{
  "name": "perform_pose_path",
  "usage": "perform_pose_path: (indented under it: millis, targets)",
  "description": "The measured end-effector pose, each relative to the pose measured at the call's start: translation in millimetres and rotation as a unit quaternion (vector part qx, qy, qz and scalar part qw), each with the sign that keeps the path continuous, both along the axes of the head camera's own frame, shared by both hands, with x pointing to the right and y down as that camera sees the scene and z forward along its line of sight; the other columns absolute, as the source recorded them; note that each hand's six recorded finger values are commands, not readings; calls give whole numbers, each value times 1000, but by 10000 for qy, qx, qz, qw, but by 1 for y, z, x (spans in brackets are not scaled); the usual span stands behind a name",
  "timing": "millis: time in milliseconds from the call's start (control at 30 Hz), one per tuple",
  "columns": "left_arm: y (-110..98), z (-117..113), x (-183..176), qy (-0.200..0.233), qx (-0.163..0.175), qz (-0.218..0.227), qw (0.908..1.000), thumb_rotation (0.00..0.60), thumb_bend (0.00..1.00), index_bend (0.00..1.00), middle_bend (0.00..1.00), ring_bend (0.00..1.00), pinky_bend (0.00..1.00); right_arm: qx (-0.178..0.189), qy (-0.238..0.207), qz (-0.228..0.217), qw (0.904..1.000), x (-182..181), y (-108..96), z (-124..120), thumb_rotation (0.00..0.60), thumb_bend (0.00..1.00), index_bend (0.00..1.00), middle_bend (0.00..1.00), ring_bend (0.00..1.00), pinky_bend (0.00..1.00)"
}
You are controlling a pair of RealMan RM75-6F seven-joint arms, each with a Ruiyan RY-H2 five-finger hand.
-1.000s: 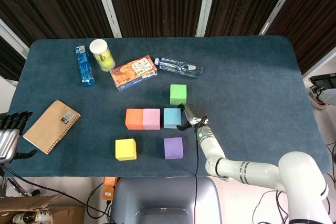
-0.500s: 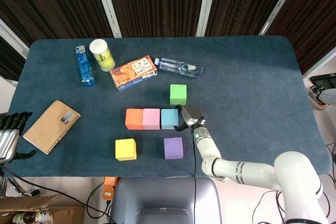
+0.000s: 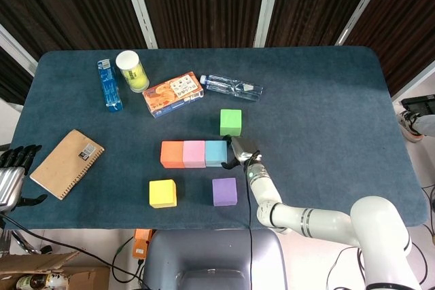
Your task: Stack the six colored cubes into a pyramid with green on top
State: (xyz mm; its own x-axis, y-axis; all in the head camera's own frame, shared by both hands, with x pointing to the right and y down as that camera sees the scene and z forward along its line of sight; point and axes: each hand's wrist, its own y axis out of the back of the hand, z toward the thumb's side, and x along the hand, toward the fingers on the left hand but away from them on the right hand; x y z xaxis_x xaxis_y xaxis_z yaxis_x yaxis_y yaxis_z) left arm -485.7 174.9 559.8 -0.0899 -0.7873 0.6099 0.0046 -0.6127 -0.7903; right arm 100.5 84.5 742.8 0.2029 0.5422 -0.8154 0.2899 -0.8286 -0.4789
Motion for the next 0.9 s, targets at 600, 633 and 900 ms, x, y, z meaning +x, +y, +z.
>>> perform_pose_path:
  millis: [600, 633, 900]
  targets:
    - [0, -1, 1, -2, 4, 20, 10000, 600, 111, 88, 68, 27, 80, -42, 21, -59, 10000, -1, 3, 1, 600, 204, 340, 302, 163, 301]
    - [0, -1, 1, -3, 4, 21, 10000, 600, 112, 88, 68, 27, 80, -52, 15, -62, 10000, -1, 4, 1, 600, 204, 320, 299, 160, 299]
    - [0, -1, 2, -5, 5, 25, 10000, 600, 112, 88, 68, 27, 80, -101, 2, -119, 9999, -1, 5, 0, 600, 204, 147, 259, 136, 276]
